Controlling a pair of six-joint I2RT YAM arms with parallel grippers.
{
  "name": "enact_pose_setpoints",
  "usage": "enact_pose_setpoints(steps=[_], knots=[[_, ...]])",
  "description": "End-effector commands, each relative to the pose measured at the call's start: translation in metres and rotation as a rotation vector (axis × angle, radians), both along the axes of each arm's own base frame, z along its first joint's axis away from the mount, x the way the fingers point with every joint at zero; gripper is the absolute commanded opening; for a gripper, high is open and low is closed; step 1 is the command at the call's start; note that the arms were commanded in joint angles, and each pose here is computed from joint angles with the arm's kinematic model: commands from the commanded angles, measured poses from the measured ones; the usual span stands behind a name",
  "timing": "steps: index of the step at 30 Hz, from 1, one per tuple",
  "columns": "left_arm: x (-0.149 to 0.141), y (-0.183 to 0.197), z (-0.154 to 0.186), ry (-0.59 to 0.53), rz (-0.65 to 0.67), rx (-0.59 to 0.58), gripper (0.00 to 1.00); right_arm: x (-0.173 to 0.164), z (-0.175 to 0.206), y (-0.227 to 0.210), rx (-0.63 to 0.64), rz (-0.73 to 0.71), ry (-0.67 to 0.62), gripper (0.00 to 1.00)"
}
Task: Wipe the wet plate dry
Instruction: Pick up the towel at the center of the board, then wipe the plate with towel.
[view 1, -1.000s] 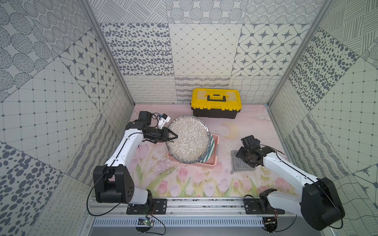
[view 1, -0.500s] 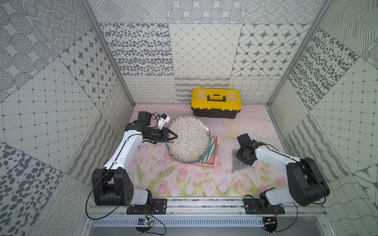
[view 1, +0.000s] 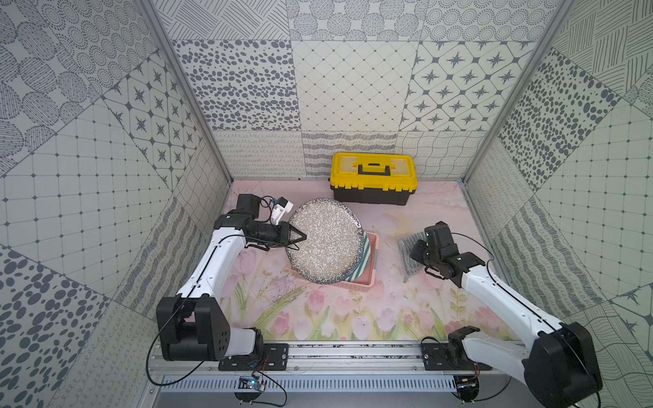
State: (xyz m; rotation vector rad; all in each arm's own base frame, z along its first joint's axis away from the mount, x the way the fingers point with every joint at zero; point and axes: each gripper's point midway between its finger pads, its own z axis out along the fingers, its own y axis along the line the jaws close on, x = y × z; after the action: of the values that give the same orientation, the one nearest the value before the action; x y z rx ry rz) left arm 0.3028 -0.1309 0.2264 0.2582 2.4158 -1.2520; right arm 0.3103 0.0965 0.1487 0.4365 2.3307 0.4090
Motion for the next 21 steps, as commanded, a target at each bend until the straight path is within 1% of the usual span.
enact_pose_setpoints(steps=[1, 5, 7, 10, 13, 16, 21], knots=[[-0.016, -0.023, 0.057, -0.157, -0.165, -0.247, 0.0, 0.021, 0.08, 0.048, 0.07, 0.238, -0.264, 0.0], [-0.023, -0.025, 0.063, -0.183, -0.191, -0.262, 0.0, 0.03, 0.132, 0.103, 0.096, 0.409, -0.378, 0.0], [-0.027, -0.026, 0.066, -0.193, -0.205, -0.274, 0.0, 0.037, 0.141, 0.13, 0.086, 0.467, -0.391, 0.0], [-0.033, -0.027, 0.07, -0.2, -0.221, -0.296, 0.0, 0.052, 0.15, 0.161, 0.091, 0.505, -0.407, 0.0], [-0.036, -0.028, 0.073, -0.207, -0.228, -0.305, 0.0, 0.063, 0.153, 0.191, 0.108, 0.538, -0.419, 0.0], [-0.037, -0.029, 0.075, -0.206, -0.236, -0.317, 0.0, 0.07, 0.148, 0.221, 0.083, 0.58, -0.423, 0.0], [-0.039, -0.03, 0.079, -0.201, -0.247, -0.341, 0.0, 0.066, 0.131, 0.272, 0.022, 0.659, -0.415, 0.0]])
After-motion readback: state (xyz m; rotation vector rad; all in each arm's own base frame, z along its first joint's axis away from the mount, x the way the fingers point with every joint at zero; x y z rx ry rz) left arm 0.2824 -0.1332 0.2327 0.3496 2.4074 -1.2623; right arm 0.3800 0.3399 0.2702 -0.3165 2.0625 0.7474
